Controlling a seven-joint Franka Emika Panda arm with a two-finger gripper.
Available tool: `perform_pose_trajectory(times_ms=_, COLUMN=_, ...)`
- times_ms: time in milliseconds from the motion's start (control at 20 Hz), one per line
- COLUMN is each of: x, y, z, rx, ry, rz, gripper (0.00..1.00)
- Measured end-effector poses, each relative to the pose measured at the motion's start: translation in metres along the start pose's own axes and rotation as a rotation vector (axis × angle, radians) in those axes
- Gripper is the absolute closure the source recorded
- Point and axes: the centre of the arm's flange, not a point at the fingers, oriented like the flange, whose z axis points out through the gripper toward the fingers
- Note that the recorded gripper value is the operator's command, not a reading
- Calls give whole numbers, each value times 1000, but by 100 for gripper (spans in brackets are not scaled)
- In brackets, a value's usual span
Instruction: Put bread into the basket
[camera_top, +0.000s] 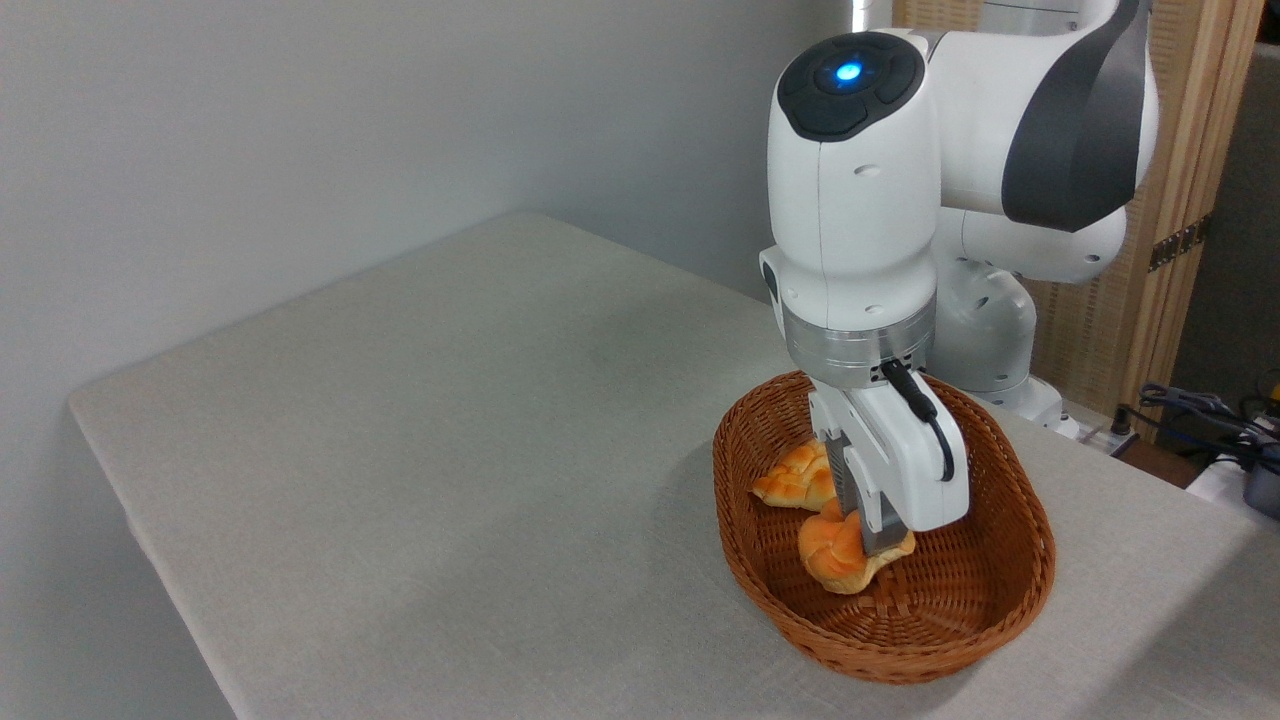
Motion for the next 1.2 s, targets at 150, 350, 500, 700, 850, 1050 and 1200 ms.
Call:
perform_pose_trajectory(times_ms=150, x=0, y=0, z=0, rx=2, ry=-6, rz=3, gripper=0)
perform_pose_trajectory(times_ms=350, x=1, y=0, z=-1, rx=4, ry=-6, rz=4, gripper=0)
perform_pose_trajectory(times_ms=500, x=3, y=-4, z=-13, rx=44, ry=-6, rz=7, gripper=0)
perform_pose_trajectory(times_ms=700, x=45, y=-7, z=-85, rx=168, ry=78, rz=-95, gripper=0)
perform_pose_trajectory(times_ms=850, x=106, y=3, z=-139, rx=228, ry=100, rz=-236, gripper=0)
perform_pose_trajectory(times_ms=1050, x=162, y=3, z=-175, rx=243, ry=103, rz=-377, gripper=0)
perform_pose_trajectory(times_ms=1200, x=184, y=-18, z=-182, rx=242, ry=107, rz=-458, gripper=0)
